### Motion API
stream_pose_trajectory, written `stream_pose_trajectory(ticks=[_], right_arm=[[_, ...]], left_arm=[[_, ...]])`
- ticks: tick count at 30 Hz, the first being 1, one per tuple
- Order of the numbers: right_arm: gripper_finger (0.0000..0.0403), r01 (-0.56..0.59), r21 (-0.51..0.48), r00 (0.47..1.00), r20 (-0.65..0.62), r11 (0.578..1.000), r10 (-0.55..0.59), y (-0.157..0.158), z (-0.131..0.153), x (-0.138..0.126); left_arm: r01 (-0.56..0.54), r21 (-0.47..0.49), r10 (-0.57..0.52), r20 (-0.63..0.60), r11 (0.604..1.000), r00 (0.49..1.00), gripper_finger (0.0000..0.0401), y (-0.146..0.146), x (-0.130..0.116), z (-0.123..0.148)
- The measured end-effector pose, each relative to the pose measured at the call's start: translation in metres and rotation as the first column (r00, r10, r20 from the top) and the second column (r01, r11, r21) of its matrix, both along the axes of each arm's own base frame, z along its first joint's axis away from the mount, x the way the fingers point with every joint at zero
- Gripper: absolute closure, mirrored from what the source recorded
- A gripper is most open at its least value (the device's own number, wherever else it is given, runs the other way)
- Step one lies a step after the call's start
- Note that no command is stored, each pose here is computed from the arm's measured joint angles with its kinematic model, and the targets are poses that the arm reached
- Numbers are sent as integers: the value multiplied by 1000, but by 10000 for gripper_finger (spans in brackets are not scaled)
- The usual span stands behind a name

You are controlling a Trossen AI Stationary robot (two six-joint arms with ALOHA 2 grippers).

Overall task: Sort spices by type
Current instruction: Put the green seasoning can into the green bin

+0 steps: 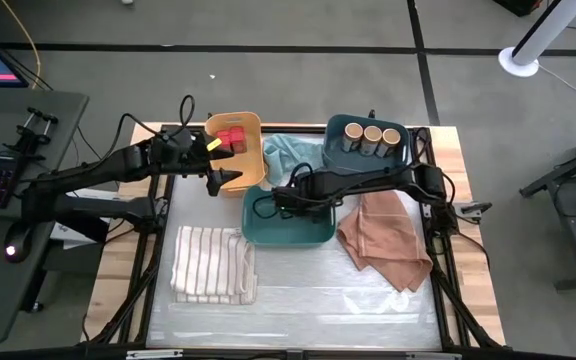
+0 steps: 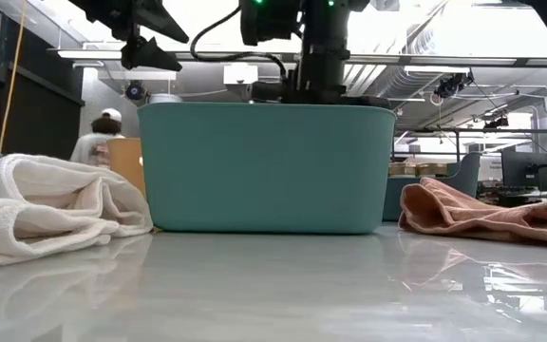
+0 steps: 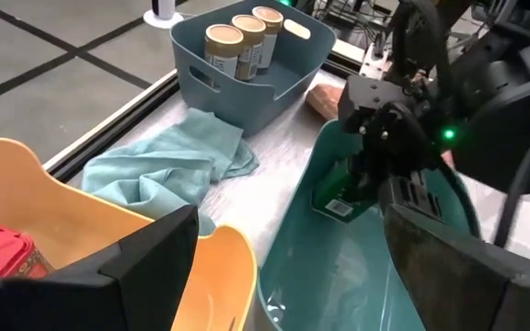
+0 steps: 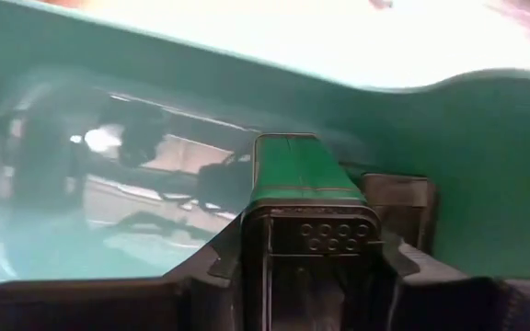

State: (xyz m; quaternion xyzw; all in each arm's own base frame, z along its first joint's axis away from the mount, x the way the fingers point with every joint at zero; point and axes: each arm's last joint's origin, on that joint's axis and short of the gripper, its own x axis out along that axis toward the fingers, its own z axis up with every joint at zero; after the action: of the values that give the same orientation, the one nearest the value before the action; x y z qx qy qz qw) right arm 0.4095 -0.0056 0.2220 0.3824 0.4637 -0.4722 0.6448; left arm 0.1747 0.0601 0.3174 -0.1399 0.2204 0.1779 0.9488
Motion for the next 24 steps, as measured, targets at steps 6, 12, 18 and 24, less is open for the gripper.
stream_pose_trajectory(ticks=[6, 12, 18, 24], right_arm=[[290, -15, 28, 999, -46, 1000, 16, -4, -10, 1], [290, -10, 31, 999, -42, 999, 12, -3, -10, 2], [275, -8, 47, 999, -40, 999, 10, -5, -10, 2], [244, -5, 20, 1000, -17, 1000, 5, -6, -10, 4]], left_arm=[[-1, -2, 1, 1, 1000, 1000, 68, 0, 0, 0], [-2, -3, 2, 0, 1000, 1000, 68, 0, 0, 0], [-1, -3, 1, 0, 1000, 1000, 68, 0, 0, 0], [-1, -3, 1, 0, 1000, 1000, 68, 0, 0, 0]])
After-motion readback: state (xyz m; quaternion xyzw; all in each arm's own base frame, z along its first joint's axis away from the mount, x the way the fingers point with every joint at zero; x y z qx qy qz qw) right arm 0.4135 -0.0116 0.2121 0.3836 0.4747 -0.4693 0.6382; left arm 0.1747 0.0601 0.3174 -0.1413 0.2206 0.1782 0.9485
